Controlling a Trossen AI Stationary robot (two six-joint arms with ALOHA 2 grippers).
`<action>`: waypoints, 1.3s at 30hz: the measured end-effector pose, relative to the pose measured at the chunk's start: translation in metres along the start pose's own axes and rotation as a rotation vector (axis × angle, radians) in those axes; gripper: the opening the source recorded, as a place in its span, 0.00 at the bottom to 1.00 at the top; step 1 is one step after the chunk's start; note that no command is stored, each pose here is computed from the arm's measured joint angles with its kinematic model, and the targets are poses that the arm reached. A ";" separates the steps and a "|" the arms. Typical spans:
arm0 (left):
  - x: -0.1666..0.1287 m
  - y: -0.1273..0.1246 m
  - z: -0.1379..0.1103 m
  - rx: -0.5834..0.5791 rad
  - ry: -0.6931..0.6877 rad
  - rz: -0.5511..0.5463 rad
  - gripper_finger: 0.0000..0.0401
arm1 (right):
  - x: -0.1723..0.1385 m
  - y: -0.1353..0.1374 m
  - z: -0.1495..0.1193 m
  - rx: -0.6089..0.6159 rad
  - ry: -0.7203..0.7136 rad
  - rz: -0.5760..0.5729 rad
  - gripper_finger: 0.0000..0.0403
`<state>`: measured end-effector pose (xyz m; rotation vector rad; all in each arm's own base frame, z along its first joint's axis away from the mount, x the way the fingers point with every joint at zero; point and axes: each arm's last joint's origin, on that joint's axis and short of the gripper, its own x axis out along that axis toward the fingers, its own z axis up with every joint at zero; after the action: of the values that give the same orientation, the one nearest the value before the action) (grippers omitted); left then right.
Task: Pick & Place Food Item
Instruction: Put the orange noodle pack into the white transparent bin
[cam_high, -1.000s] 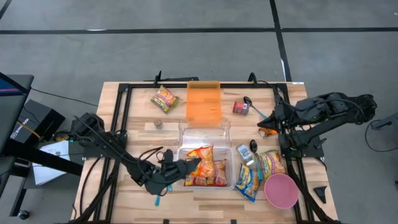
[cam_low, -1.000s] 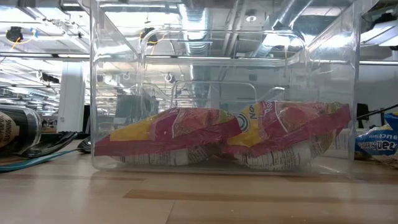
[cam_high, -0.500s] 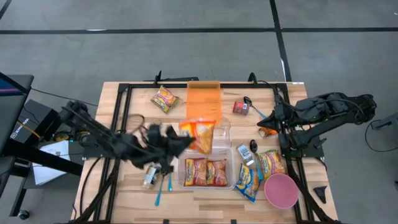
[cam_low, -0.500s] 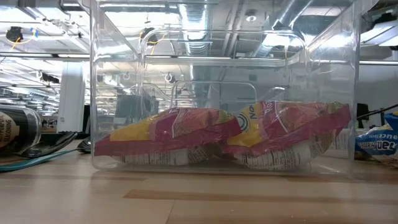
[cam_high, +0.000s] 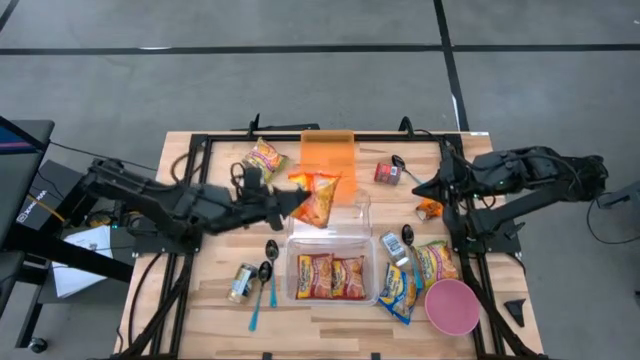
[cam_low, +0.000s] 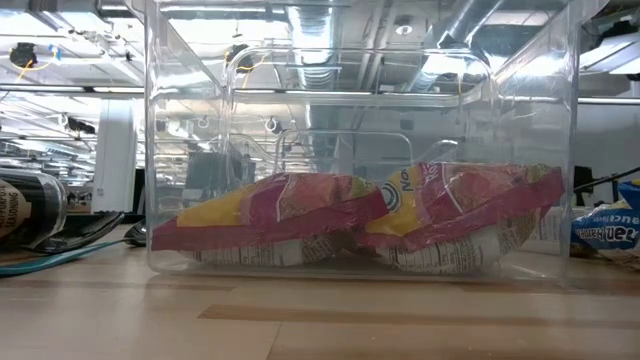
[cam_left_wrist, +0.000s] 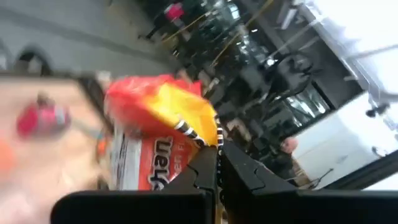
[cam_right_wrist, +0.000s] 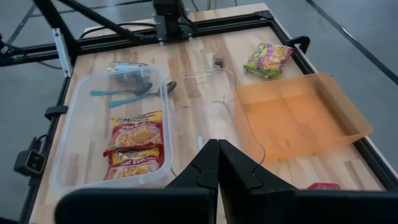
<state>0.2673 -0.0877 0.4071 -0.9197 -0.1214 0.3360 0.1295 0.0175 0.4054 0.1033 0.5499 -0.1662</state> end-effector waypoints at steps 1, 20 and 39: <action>-0.003 0.001 -0.008 -0.029 0.019 0.028 0.00 | 0.000 -0.001 0.000 0.009 0.000 -0.007 0.00; -0.026 0.039 -0.151 -0.352 0.002 0.381 0.00 | 0.017 -0.004 0.003 0.018 0.048 -0.089 0.00; -0.010 0.066 -0.175 -0.499 -0.032 0.333 0.00 | 0.023 -0.004 -0.002 -0.007 0.123 -0.099 0.00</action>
<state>0.2855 -0.1869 0.2489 -1.4339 -0.0817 0.6467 0.1473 0.0112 0.3917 0.0795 0.6792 -0.2552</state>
